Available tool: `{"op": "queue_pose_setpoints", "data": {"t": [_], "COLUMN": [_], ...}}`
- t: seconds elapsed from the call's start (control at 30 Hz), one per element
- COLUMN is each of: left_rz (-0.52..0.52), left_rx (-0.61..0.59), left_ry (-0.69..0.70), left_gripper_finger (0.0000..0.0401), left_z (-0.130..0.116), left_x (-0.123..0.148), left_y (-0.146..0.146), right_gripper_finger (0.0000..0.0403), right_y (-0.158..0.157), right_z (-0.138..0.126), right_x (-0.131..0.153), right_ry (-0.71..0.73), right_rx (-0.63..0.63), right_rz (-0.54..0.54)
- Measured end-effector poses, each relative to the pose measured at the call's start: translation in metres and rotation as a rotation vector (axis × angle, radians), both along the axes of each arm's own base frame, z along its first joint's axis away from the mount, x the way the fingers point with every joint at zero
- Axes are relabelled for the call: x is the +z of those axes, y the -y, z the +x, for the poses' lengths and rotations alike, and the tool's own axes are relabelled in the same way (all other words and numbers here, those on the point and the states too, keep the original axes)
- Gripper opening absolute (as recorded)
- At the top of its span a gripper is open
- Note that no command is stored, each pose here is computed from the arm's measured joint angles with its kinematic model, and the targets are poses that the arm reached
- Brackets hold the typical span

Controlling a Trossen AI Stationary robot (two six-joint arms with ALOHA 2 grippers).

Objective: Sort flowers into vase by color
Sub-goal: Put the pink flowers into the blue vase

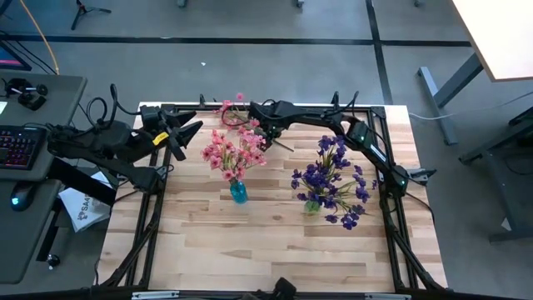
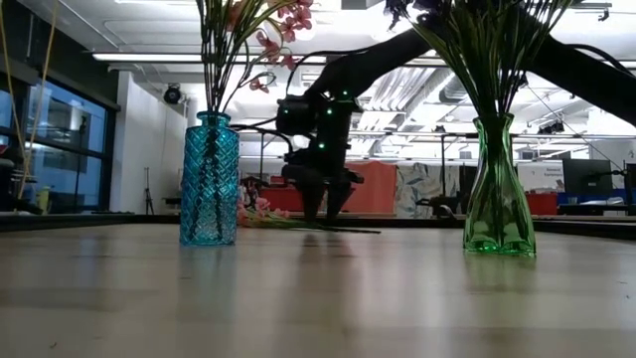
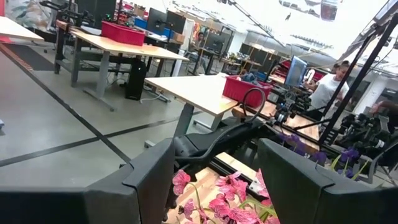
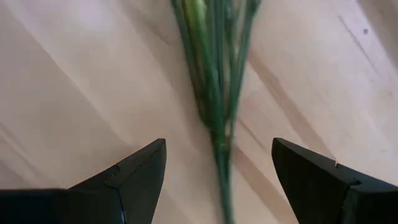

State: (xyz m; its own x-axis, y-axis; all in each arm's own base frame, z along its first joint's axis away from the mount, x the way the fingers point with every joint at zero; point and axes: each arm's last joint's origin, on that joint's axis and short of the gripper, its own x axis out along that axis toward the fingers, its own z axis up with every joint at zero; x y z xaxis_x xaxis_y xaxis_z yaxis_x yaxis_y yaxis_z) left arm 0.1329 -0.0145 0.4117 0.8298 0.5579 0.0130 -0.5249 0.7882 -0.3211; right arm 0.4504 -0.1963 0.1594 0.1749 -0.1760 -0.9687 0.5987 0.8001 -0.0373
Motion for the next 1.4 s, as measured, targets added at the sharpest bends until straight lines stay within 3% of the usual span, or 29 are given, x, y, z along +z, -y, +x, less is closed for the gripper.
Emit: {"op": "queue_pose_setpoints", "data": {"t": [0.23, 0.5, 0.77, 0.9, 1.1, 1.4], "left_rz": [0.001, -0.022, -0.040, -0.039, -0.005, 0.052], "left_rx": [-0.023, -0.027, -0.027, -0.027, -0.025, 0.076], "left_ry": [-0.002, 0.012, 0.018, 0.025, 0.098, 0.126], "left_gripper_finger": [0.0218, 0.0218, 0.0218, 0.0218, 0.0218, 0.0218], "left_z": [0.001, 0.001, 0.001, 0.000, -0.013, -0.028], "left_x": [0.000, 0.000, -0.001, 0.000, 0.011, 0.020], "left_y": [0.001, 0.001, 0.001, 0.001, -0.003, -0.009], "right_gripper_finger": [0.0275, 0.0145, 0.0081, 0.0013, 0.0003, 0.0001], "right_y": [0.002, -0.002, -0.025, -0.028, -0.023, 0.002], "right_z": [-0.011, -0.021, -0.025, -0.027, -0.043, -0.085], "right_x": [-0.003, -0.015, -0.036, -0.029, 0.007, 0.129], "right_ry": [-0.106, -0.177, -0.237, -0.239, -0.192, 0.163], "right_rx": [0.047, 0.089, 0.192, 0.256, 0.266, 0.159], "right_rz": [0.022, 0.113, 0.129, 0.144, 0.199, 0.035]}}
